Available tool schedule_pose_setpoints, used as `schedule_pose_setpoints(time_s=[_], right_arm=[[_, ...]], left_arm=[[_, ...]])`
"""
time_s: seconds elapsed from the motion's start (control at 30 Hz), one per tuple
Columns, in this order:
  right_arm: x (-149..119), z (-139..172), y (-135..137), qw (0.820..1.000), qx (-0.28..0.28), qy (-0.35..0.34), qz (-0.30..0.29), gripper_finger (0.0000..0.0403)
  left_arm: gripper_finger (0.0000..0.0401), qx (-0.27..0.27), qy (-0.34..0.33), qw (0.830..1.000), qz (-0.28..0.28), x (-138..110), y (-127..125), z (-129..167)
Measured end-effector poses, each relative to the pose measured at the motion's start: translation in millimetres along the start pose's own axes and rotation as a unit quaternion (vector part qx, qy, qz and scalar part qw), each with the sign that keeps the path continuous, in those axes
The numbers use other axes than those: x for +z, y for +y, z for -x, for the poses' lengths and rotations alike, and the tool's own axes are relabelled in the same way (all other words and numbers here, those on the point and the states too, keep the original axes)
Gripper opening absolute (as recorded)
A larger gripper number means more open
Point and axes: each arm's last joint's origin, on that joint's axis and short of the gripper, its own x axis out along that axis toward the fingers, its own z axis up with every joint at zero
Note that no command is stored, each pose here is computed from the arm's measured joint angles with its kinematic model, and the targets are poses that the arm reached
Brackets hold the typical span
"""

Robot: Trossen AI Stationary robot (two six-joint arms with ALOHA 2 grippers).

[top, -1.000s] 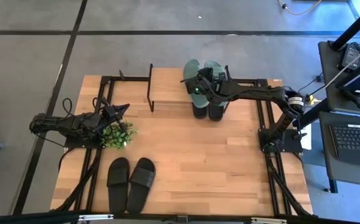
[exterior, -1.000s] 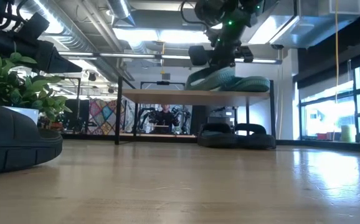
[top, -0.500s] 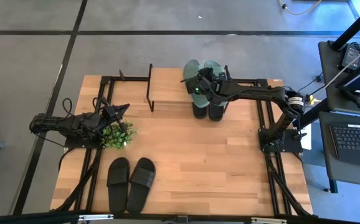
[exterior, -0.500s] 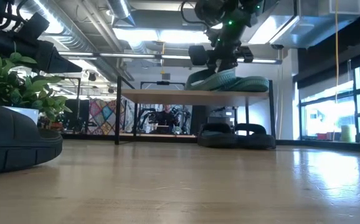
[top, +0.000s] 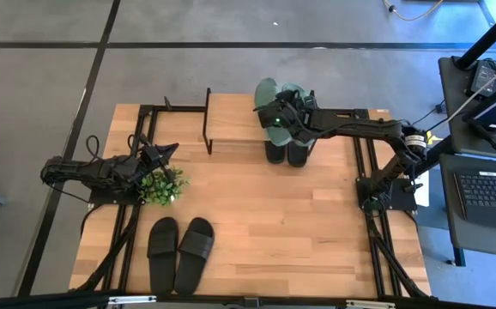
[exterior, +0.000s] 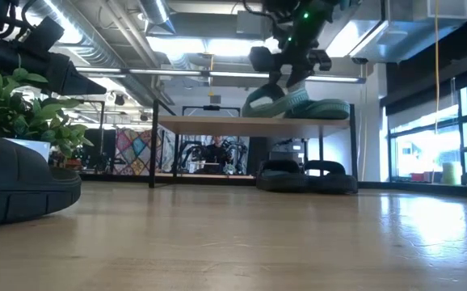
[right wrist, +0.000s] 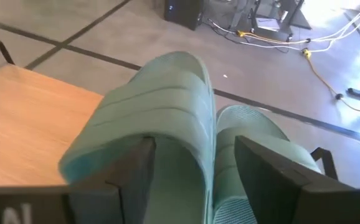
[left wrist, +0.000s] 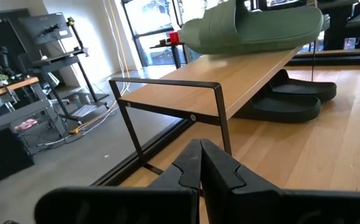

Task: Pick and place slides into the shelf
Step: Put the green slide on the shelf

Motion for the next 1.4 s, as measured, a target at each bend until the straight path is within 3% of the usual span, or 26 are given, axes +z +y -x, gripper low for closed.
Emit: schedule_pose_setpoints(time_s=[0.17,0.43,0.5,0.6,0.73,0.9,0.97,1.07,1.13,1.4], right_arm=[[8.1,8.7,-5.1,0.999,0.037,0.005,-0.009,0.0222],[6.5,8.6,-5.8,0.999,0.036,0.012,0.007,0.0222],[8.7,10.9,-7.7,0.998,0.039,0.007,0.038,0.0222],[10.4,19.0,-10.7,0.988,0.075,0.016,0.132,0.0222],[8.7,37.1,-16.5,0.956,0.177,0.052,0.227,0.0222],[0.7,58.4,-28.4,0.888,0.272,0.095,0.357,0.0222],[-4.1,60.3,-31.5,0.865,0.282,0.111,0.400,0.0222],[-11.9,56.7,-30.9,0.848,0.278,0.133,0.432,0.0222],[-19.6,55.0,-29.9,0.826,0.277,0.152,0.467,0.0222],[-29.9,52.6,-14.9,0.779,0.259,0.126,0.556,0.0222]], left_arm=[[0.0000,0.000,0.000,1.000,0.000,0.0,0.0,0.0],[0.0000,0.000,0.000,1.000,0.000,0.0,0.0,0.1],[0.0000,0.000,0.000,1.000,0.001,0.0,0.1,0.0],[0.0000,0.000,0.001,1.000,0.000,-0.3,0.0,0.0],[0.0000,-0.001,0.011,1.000,-0.003,-2.5,-0.1,0.1],[0.0000,-0.002,0.014,1.000,-0.002,-3.3,-0.2,0.2],[0.0000,-0.002,0.014,1.000,-0.002,-3.3,-0.2,0.2],[0.0000,-0.002,0.014,1.000,-0.002,-3.4,-0.2,0.2],[0.0000,-0.002,0.014,1.000,-0.003,-3.4,-0.2,0.2],[0.0000,-0.001,0.015,1.000,-0.006,-3.5,-0.1,0.2]])
